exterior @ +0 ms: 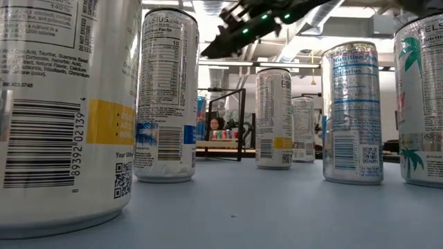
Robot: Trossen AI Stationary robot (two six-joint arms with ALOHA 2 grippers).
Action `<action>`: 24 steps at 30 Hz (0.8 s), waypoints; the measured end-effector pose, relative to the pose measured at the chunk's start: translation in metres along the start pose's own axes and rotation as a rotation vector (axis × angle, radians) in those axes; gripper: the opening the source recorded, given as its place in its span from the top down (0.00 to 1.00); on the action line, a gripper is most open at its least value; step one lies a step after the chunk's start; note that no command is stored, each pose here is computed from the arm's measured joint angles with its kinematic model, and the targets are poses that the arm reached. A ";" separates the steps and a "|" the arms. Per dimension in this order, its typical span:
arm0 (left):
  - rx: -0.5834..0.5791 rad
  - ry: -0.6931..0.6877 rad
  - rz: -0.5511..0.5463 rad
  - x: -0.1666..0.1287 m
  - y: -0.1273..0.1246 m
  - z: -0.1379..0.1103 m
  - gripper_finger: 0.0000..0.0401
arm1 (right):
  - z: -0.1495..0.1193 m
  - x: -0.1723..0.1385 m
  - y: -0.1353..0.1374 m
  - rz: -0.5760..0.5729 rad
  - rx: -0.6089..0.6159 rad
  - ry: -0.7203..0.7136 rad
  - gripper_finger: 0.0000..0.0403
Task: Place canned beverage on shelf
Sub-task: Put the left blue soda can on the shelf
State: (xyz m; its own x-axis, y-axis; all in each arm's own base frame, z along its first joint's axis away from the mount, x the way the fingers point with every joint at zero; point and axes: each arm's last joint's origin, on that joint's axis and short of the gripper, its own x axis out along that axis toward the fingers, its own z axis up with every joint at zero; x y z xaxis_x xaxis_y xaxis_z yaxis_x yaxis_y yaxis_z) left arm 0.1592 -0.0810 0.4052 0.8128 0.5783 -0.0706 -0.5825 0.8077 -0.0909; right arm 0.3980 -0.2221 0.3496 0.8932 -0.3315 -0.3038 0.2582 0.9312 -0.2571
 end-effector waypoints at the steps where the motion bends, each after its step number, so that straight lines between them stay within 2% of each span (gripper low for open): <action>1: -0.001 0.003 0.001 0.000 0.000 -0.001 0.12 | -0.002 0.008 -0.001 -0.005 0.001 0.007 0.37; 6: -0.002 0.020 0.006 0.000 0.002 -0.005 0.12 | -0.009 0.033 -0.004 0.007 -0.010 0.027 0.37; 12: -0.013 0.034 0.013 0.000 0.003 -0.008 0.12 | -0.030 0.055 -0.001 0.055 -0.024 0.160 0.37; 24: -0.011 0.035 0.015 0.000 0.003 -0.008 0.12 | -0.043 0.060 -0.013 0.031 -0.032 0.228 0.37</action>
State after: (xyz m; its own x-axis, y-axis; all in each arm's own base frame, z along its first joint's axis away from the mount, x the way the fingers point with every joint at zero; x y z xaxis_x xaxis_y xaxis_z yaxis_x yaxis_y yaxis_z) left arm 0.1572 -0.0796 0.3967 0.8037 0.5854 -0.1065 -0.5945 0.7977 -0.1010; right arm 0.4324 -0.2606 0.2955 0.7932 -0.3314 -0.5109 0.2164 0.9376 -0.2723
